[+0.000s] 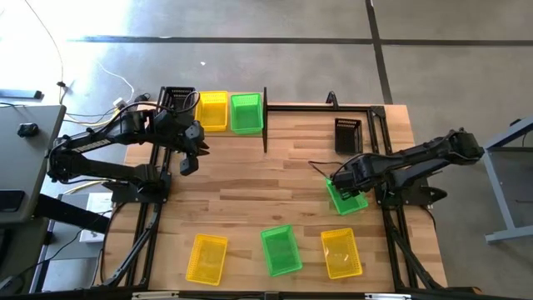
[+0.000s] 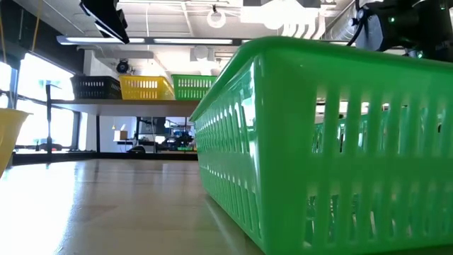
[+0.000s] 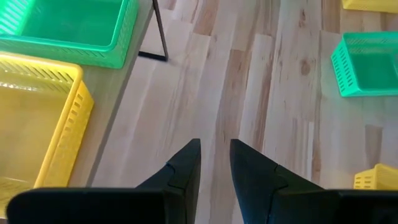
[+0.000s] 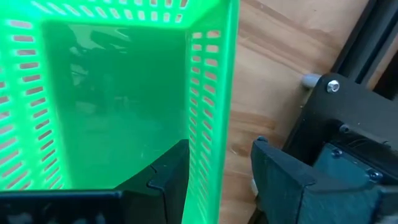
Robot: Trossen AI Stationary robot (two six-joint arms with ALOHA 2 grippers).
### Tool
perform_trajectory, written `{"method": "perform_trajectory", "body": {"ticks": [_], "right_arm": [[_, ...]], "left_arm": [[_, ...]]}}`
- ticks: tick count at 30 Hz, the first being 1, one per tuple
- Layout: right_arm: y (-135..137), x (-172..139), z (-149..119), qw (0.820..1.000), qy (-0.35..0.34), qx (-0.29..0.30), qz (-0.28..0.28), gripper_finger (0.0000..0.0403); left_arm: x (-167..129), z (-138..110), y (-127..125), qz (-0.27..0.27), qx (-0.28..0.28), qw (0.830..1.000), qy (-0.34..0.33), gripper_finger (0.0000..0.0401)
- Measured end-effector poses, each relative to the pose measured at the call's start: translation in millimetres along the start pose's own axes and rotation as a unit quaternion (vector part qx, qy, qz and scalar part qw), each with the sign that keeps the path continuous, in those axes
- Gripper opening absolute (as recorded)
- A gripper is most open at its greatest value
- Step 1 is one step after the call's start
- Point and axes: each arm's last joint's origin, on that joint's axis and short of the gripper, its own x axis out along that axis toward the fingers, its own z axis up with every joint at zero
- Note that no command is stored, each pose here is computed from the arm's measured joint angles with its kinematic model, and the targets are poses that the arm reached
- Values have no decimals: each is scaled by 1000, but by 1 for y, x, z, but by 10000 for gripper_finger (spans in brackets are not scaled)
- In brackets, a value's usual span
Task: Stack baskets on shelf by color
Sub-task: Stack the top green basket on top of the green basket on the shelf
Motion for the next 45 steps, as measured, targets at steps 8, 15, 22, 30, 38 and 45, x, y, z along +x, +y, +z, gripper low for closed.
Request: {"method": "perform_trajectory", "body": {"ticks": [8, 15, 22, 30, 38, 45], "right_arm": [[11, 7, 2, 1000, 7, 19, 1, 122], [16, 13, 1, 997, 43, 62, -9, 70], [24, 1, 4, 991, 42, 126, 20, 13], [41, -40, 14, 979, -32, 180, 92, 2], [56, -80, 10, 951, -115, 227, 173, 1], [72, -103, 9, 928, -169, 248, 220, 1]], "left_arm": [[0, 0, -1, -15, -4, 1000, 0, 76], [0, 0, -1, -15, -2, 1000, 0, 76], [0, 0, -1, -15, -2, 1000, 0, 76], [0, 0, -1, -15, -15, 1000, 0, 87], [0, 0, -1, -15, -15, 1000, 0, 150], [0, 8, -4, -20, -23, 999, -39, 188]]}}
